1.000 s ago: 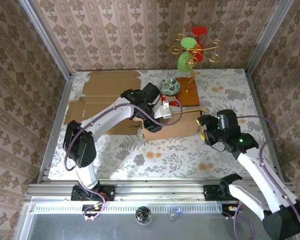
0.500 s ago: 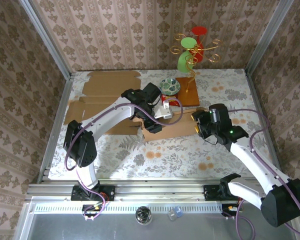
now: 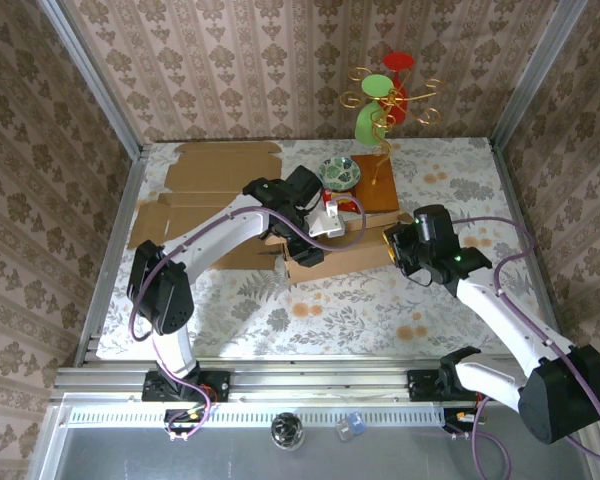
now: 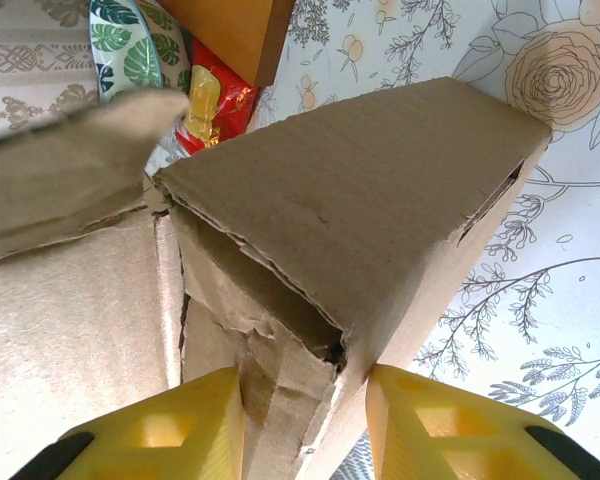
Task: Fold the paper box
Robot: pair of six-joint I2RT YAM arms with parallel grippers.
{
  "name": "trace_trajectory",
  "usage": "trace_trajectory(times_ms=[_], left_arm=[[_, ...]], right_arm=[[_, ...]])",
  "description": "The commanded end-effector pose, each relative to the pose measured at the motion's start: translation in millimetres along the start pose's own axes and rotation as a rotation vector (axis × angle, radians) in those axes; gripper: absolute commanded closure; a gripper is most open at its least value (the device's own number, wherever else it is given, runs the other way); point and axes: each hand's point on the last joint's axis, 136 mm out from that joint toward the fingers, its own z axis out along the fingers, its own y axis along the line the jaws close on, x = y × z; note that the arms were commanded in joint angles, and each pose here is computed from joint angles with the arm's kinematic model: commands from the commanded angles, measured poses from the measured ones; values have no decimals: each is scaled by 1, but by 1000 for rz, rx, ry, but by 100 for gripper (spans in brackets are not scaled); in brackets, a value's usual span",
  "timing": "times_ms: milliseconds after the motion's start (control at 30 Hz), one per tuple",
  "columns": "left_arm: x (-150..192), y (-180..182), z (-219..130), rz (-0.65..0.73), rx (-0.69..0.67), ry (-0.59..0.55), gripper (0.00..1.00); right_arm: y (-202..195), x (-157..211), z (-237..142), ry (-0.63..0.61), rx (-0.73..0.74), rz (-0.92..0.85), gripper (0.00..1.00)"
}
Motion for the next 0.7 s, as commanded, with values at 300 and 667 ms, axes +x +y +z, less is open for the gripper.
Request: trace_trajectory(times_ms=[300,667], left_arm=[[3,-6,-8,29,-5,-5,62],[16,-18,-17,75,33,10,61]], right_arm=[[30,-20,-53,-64,18,-344,47],[51,-33,-82,-10,-22,-1104,44]])
